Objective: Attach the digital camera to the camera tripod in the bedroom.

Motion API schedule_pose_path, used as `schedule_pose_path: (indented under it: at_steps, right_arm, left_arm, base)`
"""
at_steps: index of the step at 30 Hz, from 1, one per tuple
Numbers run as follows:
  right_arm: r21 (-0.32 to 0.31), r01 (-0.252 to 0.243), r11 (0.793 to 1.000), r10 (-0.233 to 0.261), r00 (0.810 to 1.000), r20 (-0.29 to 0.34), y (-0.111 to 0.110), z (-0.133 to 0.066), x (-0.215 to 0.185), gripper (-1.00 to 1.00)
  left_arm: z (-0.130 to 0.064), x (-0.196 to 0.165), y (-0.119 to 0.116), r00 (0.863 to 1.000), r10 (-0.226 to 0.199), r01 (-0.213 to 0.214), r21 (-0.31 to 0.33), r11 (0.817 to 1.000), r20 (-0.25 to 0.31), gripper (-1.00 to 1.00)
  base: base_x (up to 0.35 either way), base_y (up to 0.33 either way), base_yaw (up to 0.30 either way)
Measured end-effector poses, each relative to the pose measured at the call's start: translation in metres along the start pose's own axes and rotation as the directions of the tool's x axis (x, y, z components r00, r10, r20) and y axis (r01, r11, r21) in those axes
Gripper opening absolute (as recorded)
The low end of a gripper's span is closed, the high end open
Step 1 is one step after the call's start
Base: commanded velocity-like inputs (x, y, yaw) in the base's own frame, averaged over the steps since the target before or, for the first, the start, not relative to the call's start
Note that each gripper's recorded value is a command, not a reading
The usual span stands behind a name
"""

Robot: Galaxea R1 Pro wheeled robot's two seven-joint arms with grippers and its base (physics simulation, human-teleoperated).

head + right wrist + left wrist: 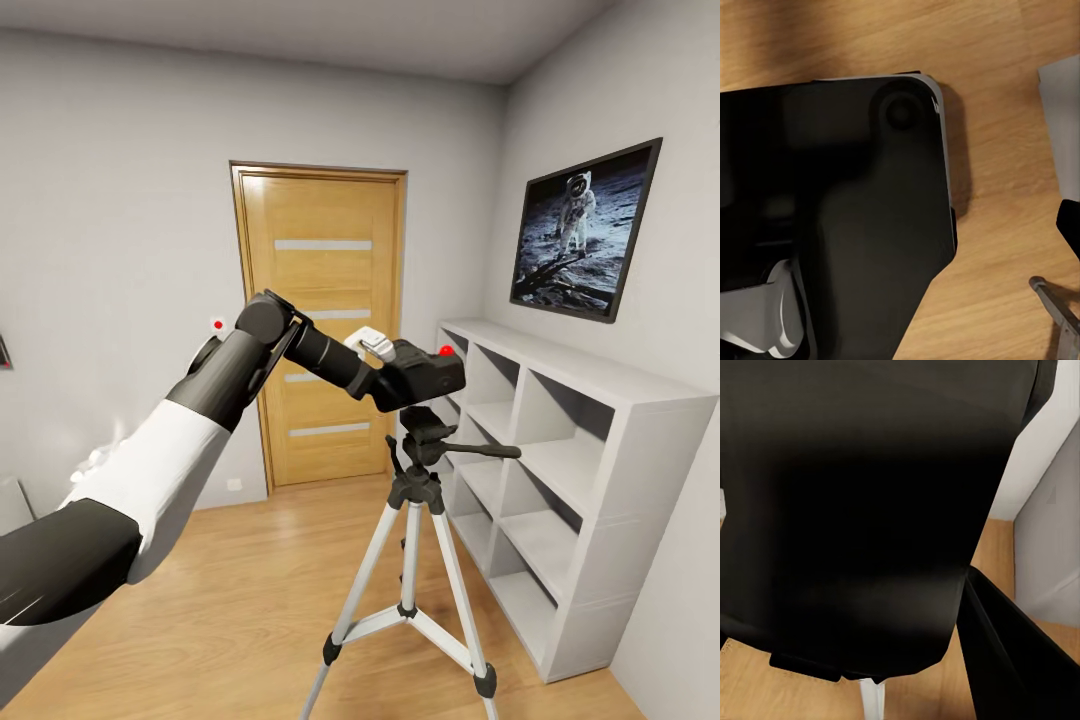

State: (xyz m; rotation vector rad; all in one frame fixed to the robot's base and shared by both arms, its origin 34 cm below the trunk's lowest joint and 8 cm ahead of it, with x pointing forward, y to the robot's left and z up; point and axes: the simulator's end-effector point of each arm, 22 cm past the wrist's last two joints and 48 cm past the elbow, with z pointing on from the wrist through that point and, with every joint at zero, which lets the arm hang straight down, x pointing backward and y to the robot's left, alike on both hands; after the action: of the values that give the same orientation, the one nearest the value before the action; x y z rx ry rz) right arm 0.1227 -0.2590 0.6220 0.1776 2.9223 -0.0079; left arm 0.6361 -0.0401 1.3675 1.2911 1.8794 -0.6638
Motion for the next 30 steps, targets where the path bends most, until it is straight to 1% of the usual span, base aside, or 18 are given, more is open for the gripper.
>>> schedule_pose_path:
  at_steps: [8,10,12,30]
  right_arm:
    - [0.0,0.001,1.0,-0.001,1.0,0.002,0.0,0.0,0.0,1.0]
    - [0.0,0.002,1.0,-0.002,0.999,0.035,0.0,0.0,-0.007,1.0]
    - [0.0,0.002,1.0,-0.002,0.999,0.039,0.0,0.0,-0.008,1.0]
    - [-0.004,0.007,1.0,-0.007,0.999,0.045,0.001,0.0,-0.01,1.0]
  left_arm:
    - [-0.001,-0.002,-0.001,1.0,0.006,-0.006,-0.002,1.0,0.004,-1.0]
    - [0.0,-0.002,-0.001,1.0,0.006,-0.006,-0.002,1.0,0.003,-1.0]
    - [0.0,-0.001,-0.001,1.0,0.007,-0.007,-0.003,1.0,0.002,-1.0]
    - [0.001,-0.001,-0.002,1.0,0.006,-0.006,0.001,1.0,-0.002,-1.0]
  base:
    - [0.0,0.0,0.0]
    - [0.0,0.0,0.0]
    - [0.0,0.0,0.0]
    - [0.0,0.0,0.0]
